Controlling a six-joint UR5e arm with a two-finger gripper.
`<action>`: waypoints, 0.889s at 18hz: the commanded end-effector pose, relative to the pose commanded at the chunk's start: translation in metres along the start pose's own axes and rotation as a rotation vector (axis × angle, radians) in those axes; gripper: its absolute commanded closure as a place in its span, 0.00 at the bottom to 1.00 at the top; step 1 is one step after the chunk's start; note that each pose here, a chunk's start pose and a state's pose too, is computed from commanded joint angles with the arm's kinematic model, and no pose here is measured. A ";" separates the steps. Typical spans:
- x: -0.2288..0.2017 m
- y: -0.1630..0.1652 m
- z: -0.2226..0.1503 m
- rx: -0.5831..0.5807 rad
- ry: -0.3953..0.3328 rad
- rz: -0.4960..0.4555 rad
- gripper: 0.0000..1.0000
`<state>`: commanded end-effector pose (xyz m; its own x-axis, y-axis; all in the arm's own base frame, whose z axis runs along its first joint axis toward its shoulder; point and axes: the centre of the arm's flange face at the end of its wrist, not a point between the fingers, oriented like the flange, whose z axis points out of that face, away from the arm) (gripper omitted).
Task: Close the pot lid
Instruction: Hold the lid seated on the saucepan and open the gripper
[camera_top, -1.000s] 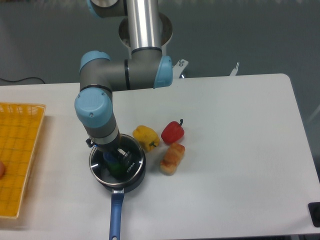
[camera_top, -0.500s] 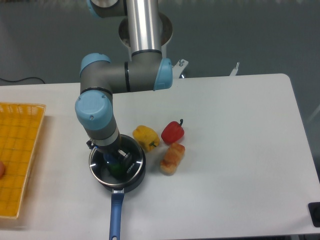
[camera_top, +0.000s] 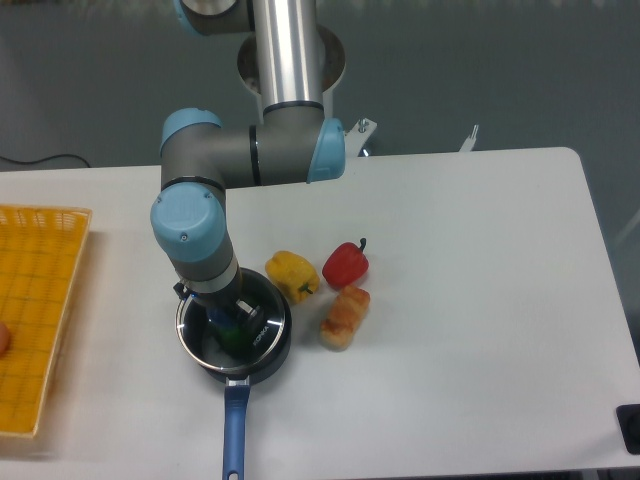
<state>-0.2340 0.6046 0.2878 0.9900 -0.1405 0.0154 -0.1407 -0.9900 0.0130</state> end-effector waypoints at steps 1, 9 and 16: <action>0.000 0.000 0.000 0.000 0.000 0.000 0.45; 0.000 0.000 -0.001 0.002 -0.002 0.002 0.25; -0.001 -0.001 0.002 -0.004 -0.005 0.003 0.23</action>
<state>-0.2352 0.6054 0.2859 0.9896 -0.1436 0.0109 -0.1438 -0.9895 0.0170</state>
